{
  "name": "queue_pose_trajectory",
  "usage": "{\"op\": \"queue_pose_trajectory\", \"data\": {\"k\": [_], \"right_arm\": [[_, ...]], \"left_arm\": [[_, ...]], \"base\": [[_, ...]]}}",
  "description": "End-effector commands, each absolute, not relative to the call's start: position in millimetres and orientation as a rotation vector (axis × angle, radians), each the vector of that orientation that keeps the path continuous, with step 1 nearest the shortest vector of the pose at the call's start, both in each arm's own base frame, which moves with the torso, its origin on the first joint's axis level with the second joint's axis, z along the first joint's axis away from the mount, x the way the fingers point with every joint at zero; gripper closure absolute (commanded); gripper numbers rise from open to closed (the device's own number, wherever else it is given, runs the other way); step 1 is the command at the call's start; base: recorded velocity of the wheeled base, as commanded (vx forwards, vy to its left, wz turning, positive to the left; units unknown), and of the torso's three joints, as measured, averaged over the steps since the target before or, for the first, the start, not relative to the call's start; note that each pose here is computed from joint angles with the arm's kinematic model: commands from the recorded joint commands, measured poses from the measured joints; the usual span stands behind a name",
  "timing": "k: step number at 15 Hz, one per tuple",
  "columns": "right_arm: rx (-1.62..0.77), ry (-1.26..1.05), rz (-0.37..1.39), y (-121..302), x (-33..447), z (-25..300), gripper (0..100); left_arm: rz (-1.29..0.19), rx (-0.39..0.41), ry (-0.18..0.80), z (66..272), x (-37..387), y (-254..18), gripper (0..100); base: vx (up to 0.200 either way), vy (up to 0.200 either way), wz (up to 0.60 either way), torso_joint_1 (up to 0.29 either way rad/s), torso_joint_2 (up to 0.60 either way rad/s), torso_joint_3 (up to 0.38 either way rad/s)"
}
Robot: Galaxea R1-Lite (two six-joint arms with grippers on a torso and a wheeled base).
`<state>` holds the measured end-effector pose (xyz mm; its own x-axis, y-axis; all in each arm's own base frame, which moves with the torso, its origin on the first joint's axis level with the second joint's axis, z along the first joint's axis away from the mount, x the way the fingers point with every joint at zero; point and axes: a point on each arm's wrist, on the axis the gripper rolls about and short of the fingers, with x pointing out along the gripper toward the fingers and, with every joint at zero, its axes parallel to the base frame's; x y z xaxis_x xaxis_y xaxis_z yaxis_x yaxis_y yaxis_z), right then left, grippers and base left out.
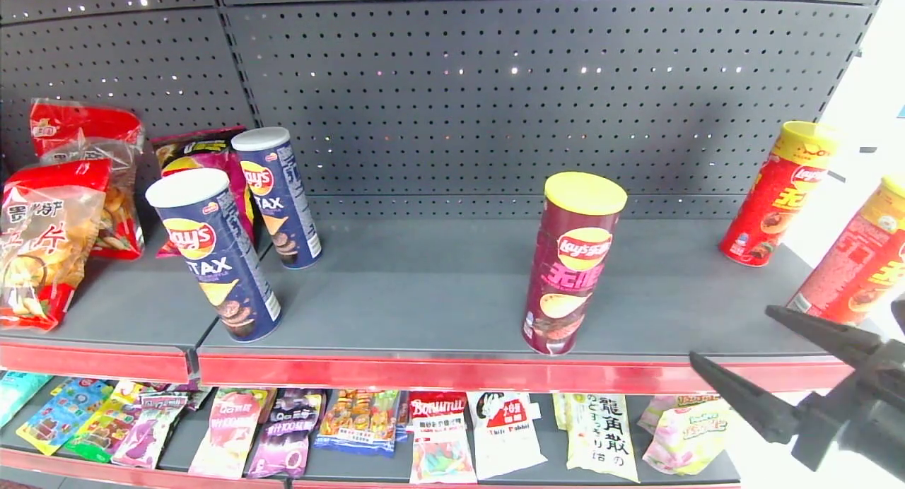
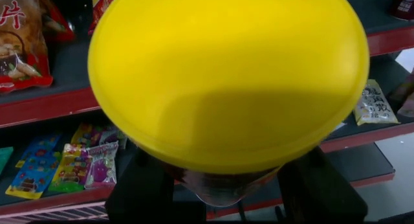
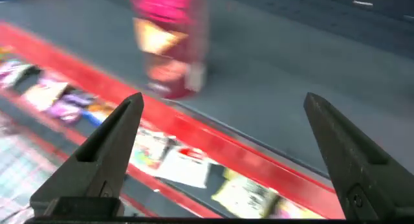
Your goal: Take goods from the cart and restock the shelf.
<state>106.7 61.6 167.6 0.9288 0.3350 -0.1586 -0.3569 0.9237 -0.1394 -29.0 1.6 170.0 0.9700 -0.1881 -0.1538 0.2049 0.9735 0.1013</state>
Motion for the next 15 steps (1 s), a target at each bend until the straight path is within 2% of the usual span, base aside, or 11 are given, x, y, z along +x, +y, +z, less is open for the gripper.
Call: {"op": "queue_pose_trajectory", "data": {"k": [1,2,5,7,11,13,15], "right_arm": [[-0.13,0.068,0.218,12,56,171,0],[-0.128,0.074,0.221,9,46,169,0],[-0.136,0.158,0.224,-2,-27,144,0],[-0.146,0.194,0.103,-7,-48,126,0],[-0.092,0.243,0.04,-8,-40,109,0],[-0.121,0.172,-0.038,-7,-23,89,0],[-0.12,0.127,-0.023,-6,-20,89,0]], "left_arm": [[-0.219,0.116,0.149,171,-28,1,100],[-0.22,0.116,0.148,172,-28,1,100],[-0.24,0.114,0.148,183,-24,0,100],[-0.26,0.113,0.144,191,-22,0,100],[-0.35,0.099,0.147,189,-22,-3,100],[-0.354,0.093,0.151,190,-21,-3,100],[-0.354,0.089,0.15,189,-21,-3,100]], "base": [[0.0,0.0,0.0,0.0,0.0,0.0],[0.0,0.0,0.0,0.0,0.0,0.0],[0.0,0.0,0.0,0.0,0.0,0.0],[0.0,0.0,0.0,0.0,0.0,0.0],[0.0,0.0,0.0,0.0,0.0,0.0],[0.0,0.0,0.0,0.0,0.0,0.0],[0.0,0.0,0.0,0.0,0.0,0.0]]}}
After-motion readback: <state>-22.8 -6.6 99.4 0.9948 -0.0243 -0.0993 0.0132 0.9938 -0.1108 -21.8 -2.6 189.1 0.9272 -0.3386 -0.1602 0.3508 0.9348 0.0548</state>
